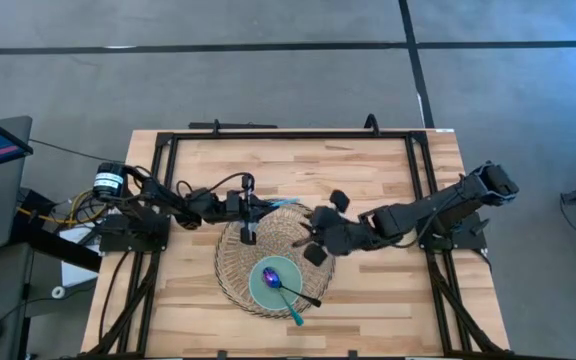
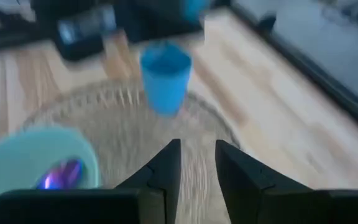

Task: Pick & Place Utensil
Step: Put the blue straw into the blue cup on the brown mat

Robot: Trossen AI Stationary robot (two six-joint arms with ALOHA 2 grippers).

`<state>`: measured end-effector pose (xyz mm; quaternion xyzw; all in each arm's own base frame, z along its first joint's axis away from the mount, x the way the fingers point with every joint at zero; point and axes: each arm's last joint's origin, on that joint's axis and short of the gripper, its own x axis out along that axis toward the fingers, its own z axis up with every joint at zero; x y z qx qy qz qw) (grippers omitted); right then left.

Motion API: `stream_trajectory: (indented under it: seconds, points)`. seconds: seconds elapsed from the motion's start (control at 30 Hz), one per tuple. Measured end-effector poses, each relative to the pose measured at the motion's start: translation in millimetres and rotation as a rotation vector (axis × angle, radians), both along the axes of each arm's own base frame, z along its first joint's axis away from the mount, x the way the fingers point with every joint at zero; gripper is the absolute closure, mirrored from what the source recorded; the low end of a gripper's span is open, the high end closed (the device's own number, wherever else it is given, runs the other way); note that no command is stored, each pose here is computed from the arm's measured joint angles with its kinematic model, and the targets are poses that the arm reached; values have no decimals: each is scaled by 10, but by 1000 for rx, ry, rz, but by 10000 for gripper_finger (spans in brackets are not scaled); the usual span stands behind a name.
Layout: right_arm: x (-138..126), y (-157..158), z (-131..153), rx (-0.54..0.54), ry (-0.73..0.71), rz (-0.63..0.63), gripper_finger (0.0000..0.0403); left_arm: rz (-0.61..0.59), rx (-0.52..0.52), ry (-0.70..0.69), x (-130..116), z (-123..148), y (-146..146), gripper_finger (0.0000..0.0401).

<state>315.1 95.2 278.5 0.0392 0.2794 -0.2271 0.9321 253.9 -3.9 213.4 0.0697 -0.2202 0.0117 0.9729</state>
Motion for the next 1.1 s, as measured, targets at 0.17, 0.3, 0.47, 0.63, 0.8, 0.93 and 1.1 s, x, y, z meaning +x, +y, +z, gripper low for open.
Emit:
stream_trajectory:
  seconds: [0.17,0.3,0.47,0.63,0.8,0.93,1.1]
  points:
    - [164,-159,143,-40,-128,33,332,0,1,5,6,-13,-1,397]
    - [219,-313,181,-57,-160,-1,360,0,1,6,6,-13,-1,395]
    - [258,-401,209,-26,-193,6,398,0,1,6,6,-13,-1,389]
    - [299,-388,301,13,-307,3,394,0,1,5,6,-13,-1,388]
    - [312,-418,328,17,-337,-8,401,0,0,5,6,-13,-1,387]
    - [312,-418,328,20,-338,-9,400,-3,-5,6,6,-13,-1,387]
    - [312,-415,328,35,-345,-16,401,-3,-6,6,6,-13,-1,387]
